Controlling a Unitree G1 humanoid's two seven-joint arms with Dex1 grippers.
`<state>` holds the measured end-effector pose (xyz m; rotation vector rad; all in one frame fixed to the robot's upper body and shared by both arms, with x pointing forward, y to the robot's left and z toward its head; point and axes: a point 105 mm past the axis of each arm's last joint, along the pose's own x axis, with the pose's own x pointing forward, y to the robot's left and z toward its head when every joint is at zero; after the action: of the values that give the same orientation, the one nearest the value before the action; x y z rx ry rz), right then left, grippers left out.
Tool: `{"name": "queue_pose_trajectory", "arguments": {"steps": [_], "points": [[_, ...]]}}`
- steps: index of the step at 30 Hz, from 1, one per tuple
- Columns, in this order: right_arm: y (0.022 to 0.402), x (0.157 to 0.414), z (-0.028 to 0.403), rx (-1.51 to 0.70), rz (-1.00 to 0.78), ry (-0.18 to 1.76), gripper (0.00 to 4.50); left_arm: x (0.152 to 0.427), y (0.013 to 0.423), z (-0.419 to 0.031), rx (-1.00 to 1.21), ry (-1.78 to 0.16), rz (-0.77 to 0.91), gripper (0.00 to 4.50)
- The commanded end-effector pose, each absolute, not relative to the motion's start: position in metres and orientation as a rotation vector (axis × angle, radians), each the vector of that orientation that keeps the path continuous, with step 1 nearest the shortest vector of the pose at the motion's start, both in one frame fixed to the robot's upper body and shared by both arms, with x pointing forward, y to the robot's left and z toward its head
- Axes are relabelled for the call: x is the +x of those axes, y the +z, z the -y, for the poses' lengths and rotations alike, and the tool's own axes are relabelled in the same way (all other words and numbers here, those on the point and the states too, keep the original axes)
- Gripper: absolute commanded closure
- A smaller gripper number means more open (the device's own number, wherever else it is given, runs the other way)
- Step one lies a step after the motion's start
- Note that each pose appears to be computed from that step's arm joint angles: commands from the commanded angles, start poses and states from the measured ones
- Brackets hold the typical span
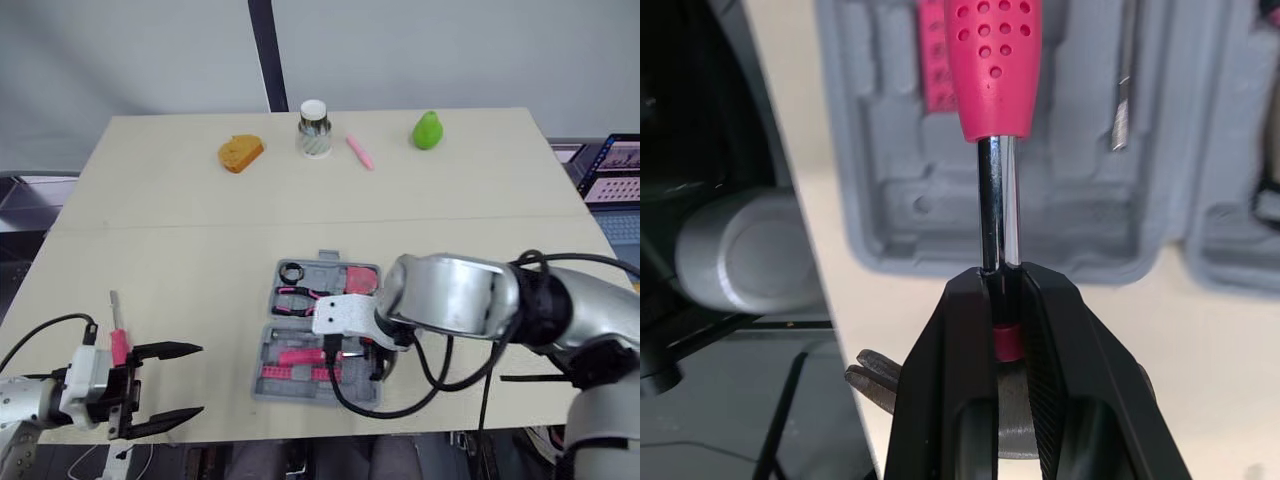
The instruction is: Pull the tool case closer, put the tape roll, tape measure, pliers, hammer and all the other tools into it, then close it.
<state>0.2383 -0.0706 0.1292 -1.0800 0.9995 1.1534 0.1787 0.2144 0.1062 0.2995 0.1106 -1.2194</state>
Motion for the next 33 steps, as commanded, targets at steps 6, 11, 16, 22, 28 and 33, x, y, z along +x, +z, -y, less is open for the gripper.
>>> {"name": "queue_pose_trajectory", "arguments": {"steps": [6, 11, 16, 22, 28, 33], "points": [[0.131, 0.248, 0.059, -1.103, -0.961, 1.119, 4.47, 0.184, 0.111, -0.219, 0.332, -1.185, -0.095, 0.00], [0.129, 0.248, 0.055, -1.106, -0.961, 1.119, 4.47, 0.184, 0.109, -0.221, 0.326, -1.172, -0.104, 0.00], [0.126, 0.248, 0.050, -1.100, -0.961, 1.127, 4.47, 0.180, 0.107, -0.221, 0.334, -1.187, -0.119, 0.00], [0.121, 0.247, 0.046, -1.084, -0.970, 1.136, 4.47, 0.180, 0.108, -0.221, 0.342, -1.190, -0.121, 0.00], [0.117, 0.246, 0.046, -1.081, -0.982, 1.132, 4.47, 0.179, 0.108, -0.221, 0.344, -1.194, -0.124, 0.00], [0.112, 0.244, 0.046, -1.080, -0.996, 1.137, 4.47, 0.178, 0.108, -0.221, 0.344, -1.197, -0.126, 0.00]]}}
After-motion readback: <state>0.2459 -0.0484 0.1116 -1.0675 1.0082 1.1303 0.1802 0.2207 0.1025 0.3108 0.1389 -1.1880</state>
